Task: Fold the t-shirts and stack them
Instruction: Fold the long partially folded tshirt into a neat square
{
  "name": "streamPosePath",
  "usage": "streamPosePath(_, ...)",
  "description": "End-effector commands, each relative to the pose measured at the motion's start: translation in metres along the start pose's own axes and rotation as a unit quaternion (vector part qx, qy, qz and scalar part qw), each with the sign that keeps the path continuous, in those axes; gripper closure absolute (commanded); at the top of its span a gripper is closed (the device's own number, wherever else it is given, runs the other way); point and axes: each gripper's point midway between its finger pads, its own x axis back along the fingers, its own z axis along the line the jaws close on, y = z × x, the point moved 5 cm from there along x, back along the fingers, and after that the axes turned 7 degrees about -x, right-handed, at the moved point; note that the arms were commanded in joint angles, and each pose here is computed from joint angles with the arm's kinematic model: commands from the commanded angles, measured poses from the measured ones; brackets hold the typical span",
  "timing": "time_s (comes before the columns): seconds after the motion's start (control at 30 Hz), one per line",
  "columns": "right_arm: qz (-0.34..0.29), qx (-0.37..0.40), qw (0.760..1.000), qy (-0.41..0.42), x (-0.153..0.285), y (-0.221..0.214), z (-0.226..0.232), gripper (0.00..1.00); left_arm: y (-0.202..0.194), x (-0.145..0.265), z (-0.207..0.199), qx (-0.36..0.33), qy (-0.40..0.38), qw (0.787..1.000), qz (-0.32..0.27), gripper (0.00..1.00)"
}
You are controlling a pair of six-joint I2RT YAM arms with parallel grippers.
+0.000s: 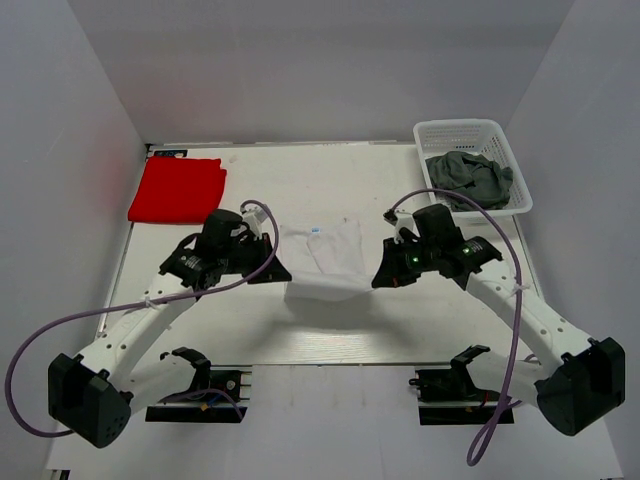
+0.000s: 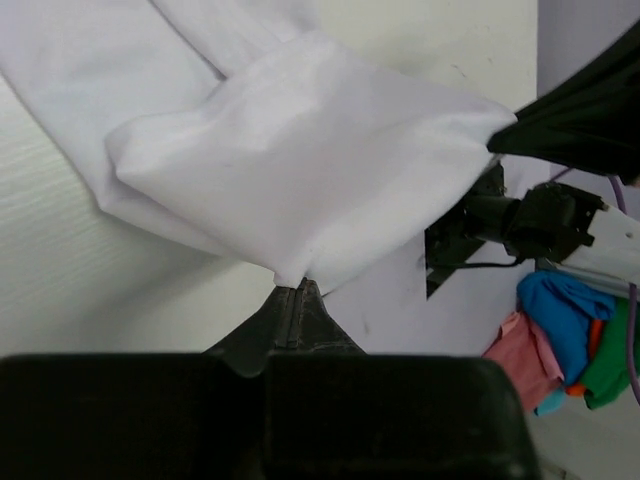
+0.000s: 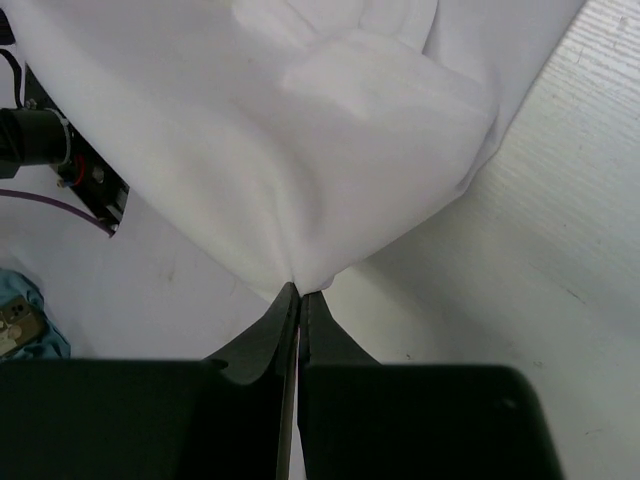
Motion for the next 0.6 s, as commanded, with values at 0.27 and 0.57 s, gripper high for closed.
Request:
streamPosePath(0.27,-0.042,0.014,0.999,-0.01,0.005,0.055,0.015,1.0,0.067,0.011,0.007,-0.016,0.103,0.988,-0.113,1.0)
streamPosePath(0.57,-0.044,0.002,0.998,-0.034,-0.009,0.086,0.004,1.0,0.106,-0.008,0.025,-0.004,0.173,0.973,-0.151,1.0)
